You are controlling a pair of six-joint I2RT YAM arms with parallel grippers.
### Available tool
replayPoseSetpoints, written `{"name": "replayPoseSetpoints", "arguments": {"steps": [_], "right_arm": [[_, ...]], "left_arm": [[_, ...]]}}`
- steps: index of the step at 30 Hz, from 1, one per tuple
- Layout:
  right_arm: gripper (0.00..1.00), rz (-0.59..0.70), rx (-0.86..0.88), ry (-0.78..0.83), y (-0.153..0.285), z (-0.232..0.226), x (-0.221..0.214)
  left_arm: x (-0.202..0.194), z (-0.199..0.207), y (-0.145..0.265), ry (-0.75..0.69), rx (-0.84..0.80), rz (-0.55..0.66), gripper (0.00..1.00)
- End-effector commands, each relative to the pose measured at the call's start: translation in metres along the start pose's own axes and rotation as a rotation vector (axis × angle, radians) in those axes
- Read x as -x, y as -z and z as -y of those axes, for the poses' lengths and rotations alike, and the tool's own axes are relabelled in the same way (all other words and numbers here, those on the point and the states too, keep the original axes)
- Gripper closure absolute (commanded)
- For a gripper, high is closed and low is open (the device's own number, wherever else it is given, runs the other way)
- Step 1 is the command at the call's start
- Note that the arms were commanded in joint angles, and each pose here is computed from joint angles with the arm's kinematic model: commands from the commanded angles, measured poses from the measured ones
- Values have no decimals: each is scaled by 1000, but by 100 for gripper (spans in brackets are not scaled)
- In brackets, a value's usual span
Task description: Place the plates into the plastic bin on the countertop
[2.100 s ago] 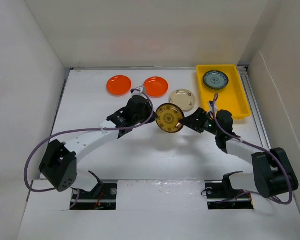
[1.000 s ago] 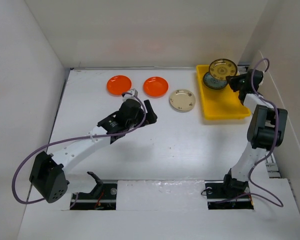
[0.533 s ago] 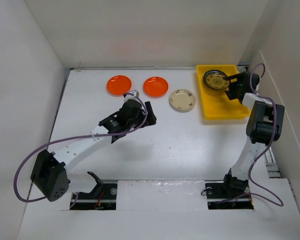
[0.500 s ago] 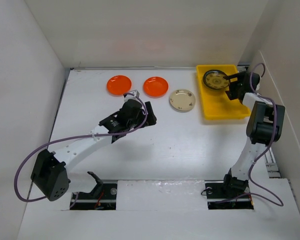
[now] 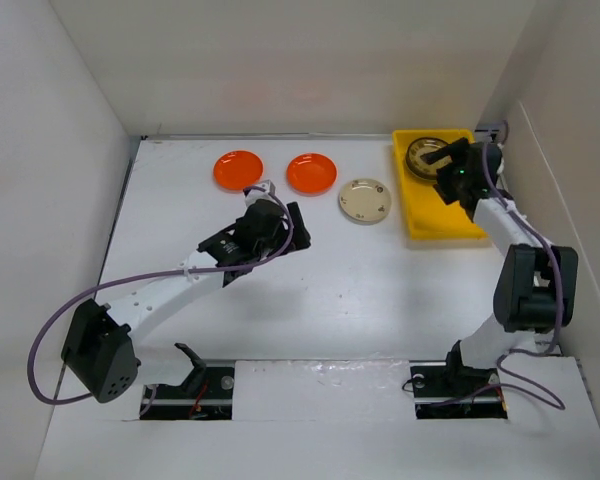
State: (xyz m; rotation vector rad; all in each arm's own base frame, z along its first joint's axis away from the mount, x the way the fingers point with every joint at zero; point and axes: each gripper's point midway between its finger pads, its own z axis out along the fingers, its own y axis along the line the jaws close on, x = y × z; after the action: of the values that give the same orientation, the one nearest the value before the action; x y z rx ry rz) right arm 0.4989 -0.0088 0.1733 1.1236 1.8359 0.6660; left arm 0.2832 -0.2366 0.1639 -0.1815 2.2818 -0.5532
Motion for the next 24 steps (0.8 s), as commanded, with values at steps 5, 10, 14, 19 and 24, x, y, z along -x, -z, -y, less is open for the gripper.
{"name": "replayPoseSetpoints", "arguments": {"steps": [5,10,14,19,24], "right_arm": [[1,-106,154,163,72,-39,-138],[4,-96,152,84,89,-23,-194],[12,-64,92,13,73,-9,-217],[19,-36,-36,-138,33,16,-235],[23,-14,-94,-239,3,30,-237]], "left_arm": [[31,-2,8,92,58,106,0],[34,-13,-8,169,20,66,0],[29,-17,-9,178,20,66,0],[29,-13,8,162,-32,75,0],[29,-16,27,118,-57,90,0]]}}
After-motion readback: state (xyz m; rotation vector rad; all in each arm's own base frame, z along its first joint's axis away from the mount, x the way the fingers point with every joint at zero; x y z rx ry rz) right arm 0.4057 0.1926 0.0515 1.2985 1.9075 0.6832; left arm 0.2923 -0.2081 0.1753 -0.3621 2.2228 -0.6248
